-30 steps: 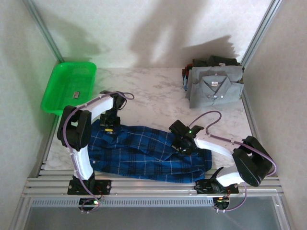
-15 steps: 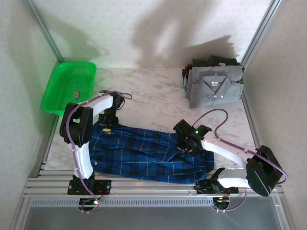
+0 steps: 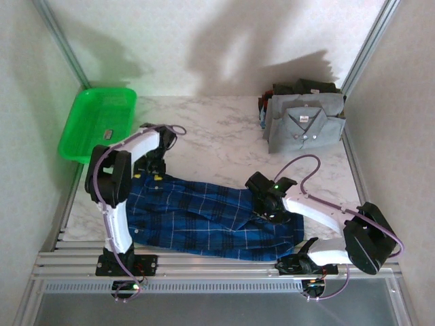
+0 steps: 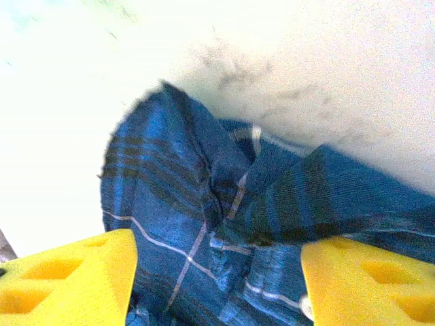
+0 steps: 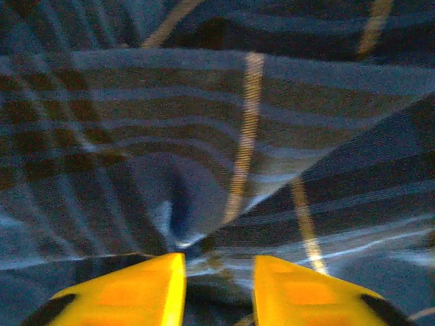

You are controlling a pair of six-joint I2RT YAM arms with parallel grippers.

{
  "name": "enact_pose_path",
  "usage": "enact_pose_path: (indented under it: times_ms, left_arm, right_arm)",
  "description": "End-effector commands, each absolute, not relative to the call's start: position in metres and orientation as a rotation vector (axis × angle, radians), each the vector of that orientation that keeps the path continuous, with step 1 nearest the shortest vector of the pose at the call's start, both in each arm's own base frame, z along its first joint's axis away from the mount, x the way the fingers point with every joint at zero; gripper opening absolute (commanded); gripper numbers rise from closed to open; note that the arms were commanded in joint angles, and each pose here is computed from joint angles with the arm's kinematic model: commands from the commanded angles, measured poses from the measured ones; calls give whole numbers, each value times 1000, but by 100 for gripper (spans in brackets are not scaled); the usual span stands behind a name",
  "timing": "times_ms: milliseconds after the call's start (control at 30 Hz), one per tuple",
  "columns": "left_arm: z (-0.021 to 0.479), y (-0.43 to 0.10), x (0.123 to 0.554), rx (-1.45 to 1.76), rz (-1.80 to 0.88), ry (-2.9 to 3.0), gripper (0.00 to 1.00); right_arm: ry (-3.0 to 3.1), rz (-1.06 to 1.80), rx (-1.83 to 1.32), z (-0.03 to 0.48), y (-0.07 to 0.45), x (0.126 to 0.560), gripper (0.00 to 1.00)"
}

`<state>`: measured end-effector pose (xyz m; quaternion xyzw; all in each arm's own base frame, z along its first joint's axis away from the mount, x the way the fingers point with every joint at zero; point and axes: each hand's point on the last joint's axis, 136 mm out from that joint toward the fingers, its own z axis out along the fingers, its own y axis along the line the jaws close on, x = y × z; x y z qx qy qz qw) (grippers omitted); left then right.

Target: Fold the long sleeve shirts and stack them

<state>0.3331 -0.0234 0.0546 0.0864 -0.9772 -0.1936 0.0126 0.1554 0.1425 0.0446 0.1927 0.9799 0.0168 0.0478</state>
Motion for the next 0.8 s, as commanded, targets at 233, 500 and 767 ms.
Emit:
enact_pose_path:
  times_ms: [233, 500, 767]
  left_arm:
    - [164, -153, 341, 381, 339, -3423, 66]
    - [60, -132, 304, 648, 427, -3239, 43]
    - [13, -55, 309, 1022, 353, -3083, 45]
  right_arm:
    - [2963, -128, 515, 79, 130, 156, 53]
    - [3043, -70, 671, 26, 160, 165, 52]
    - [2996, 3, 768, 12, 214, 270, 53]
